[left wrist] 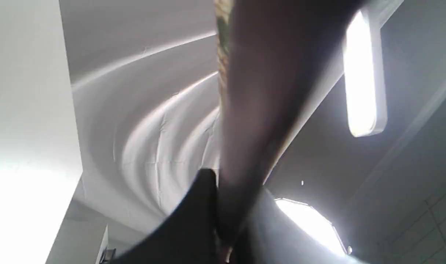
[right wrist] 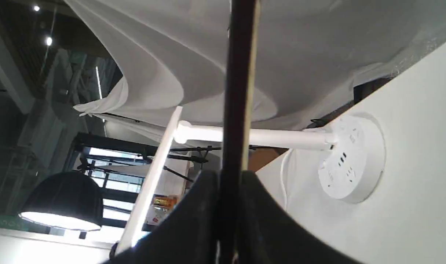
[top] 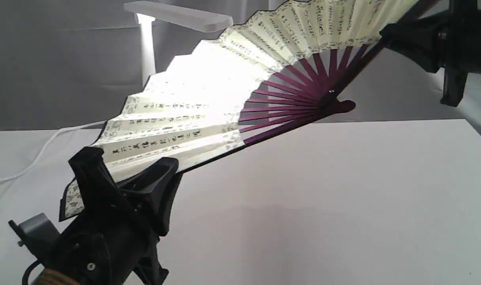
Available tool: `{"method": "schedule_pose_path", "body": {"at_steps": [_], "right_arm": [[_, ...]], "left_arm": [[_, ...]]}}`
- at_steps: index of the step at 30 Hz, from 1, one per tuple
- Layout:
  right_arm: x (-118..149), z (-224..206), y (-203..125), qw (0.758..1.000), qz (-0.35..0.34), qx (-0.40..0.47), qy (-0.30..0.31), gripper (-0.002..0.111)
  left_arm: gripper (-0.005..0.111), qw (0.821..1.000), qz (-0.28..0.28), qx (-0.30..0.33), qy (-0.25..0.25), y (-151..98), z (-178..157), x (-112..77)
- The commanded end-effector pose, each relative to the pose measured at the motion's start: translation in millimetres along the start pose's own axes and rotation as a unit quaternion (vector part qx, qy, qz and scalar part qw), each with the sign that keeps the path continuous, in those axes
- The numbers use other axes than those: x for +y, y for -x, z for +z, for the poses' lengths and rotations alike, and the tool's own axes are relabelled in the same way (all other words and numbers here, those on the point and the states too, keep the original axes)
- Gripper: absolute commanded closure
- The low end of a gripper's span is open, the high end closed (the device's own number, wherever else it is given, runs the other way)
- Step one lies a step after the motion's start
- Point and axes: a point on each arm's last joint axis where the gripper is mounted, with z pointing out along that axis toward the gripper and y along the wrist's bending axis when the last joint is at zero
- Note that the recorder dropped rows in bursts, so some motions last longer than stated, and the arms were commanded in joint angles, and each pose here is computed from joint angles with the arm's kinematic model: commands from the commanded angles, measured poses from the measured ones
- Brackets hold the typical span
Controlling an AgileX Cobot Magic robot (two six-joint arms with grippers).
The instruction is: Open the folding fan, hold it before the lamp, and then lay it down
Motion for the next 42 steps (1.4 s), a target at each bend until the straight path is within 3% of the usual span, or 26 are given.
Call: {"method": "schedule_pose_path", "body": {"at_steps": [1,23,32,42], "right_arm": [[6.0,0.8,12.2,0.998,-0.009,-0.059,-0.021,0.108],[9.7,18.2,-2.0,0.998,0.019,-0.048,-0.028,0.108],[30.7,20.3,6.0,0.999,0.012,-0.053,-0.002,0.108],[32.2,20.3,6.2,0.999,0.016,-0.052,0.001,0.108]], "left_arm": [[0.107,0.998,-0.021,-0.046,-0.022,12.4,1.3,-7.9],[0.107,0.995,-0.062,-0.045,-0.067,36.4,20.8,-27.3],[0.107,0.993,-0.041,-0.045,-0.103,41.5,16.3,-49.0],[0.107,0.992,-0.045,-0.044,-0.107,41.3,15.4,-51.4]]}}
